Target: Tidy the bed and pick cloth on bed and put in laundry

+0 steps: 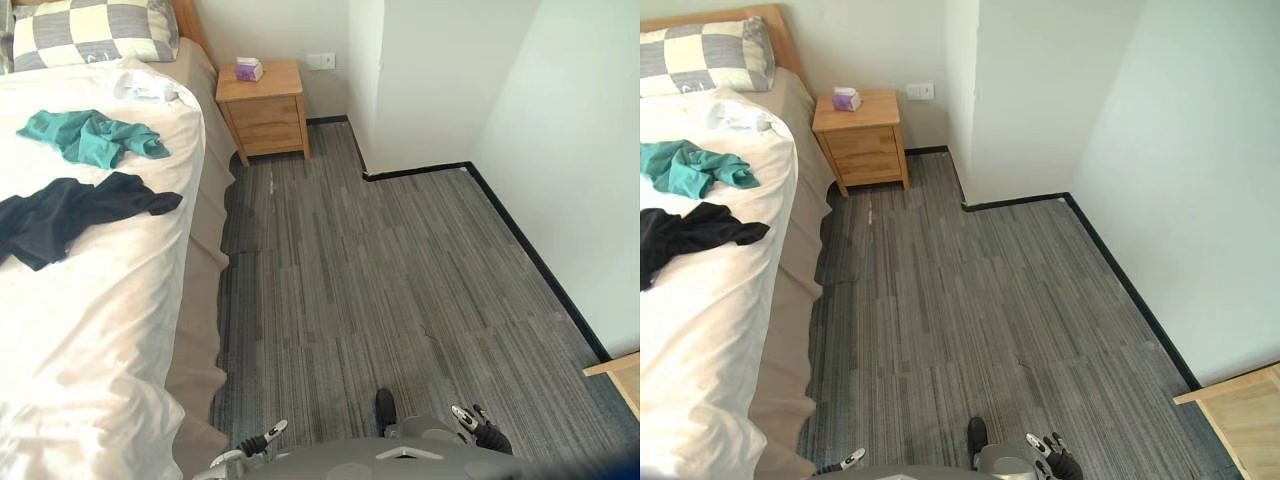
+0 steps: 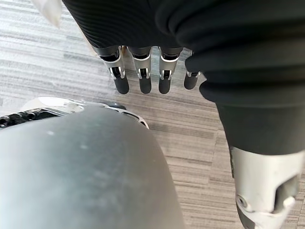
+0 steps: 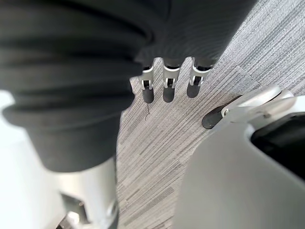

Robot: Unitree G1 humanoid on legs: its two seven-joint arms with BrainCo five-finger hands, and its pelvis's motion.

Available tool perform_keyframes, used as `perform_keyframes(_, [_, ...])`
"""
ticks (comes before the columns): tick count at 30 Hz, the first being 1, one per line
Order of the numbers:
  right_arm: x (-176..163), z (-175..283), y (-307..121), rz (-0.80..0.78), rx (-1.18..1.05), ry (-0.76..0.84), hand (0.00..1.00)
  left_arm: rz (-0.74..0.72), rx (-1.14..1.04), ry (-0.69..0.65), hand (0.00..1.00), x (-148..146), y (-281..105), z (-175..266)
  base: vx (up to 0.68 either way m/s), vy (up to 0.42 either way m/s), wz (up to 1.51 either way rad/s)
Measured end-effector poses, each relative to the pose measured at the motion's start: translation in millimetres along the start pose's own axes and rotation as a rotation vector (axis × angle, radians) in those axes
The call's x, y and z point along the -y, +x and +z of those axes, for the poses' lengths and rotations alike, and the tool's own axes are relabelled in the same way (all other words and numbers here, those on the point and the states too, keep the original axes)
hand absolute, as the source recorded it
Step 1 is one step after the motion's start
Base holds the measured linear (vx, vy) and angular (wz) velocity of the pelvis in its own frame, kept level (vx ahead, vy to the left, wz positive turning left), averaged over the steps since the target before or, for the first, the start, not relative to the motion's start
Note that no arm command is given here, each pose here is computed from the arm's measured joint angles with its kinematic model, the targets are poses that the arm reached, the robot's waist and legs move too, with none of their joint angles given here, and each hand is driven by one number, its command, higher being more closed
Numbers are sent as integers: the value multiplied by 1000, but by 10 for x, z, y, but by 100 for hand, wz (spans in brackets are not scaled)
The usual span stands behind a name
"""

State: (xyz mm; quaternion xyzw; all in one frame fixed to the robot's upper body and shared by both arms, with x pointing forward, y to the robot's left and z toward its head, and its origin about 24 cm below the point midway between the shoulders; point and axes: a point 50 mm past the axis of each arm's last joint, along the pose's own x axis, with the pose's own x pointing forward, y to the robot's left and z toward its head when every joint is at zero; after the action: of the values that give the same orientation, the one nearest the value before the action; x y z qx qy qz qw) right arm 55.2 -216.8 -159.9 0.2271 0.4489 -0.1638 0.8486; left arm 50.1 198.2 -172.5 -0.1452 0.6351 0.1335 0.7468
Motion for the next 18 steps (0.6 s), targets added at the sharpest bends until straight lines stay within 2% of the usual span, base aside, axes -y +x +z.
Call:
perform_keyframes(7, [-6, 15, 3, -11, 10, 1, 0, 1, 9, 10, 0, 12, 0, 4, -12, 23, 26])
perform_keyframes(12, [-13, 84, 16, -36, 36, -4, 0, -6, 83, -69, 0, 26, -17, 85, -39, -15, -8])
perform_keyframes(15, [-43, 226, 63, -8, 27, -88, 0, 38, 108, -146, 0, -4, -31, 77, 120, -153, -66])
perform_keyframes(18, [12, 232, 61, -21, -12, -111, 0, 51, 184, -226, 0, 1, -45, 295, 135, -160, -22])
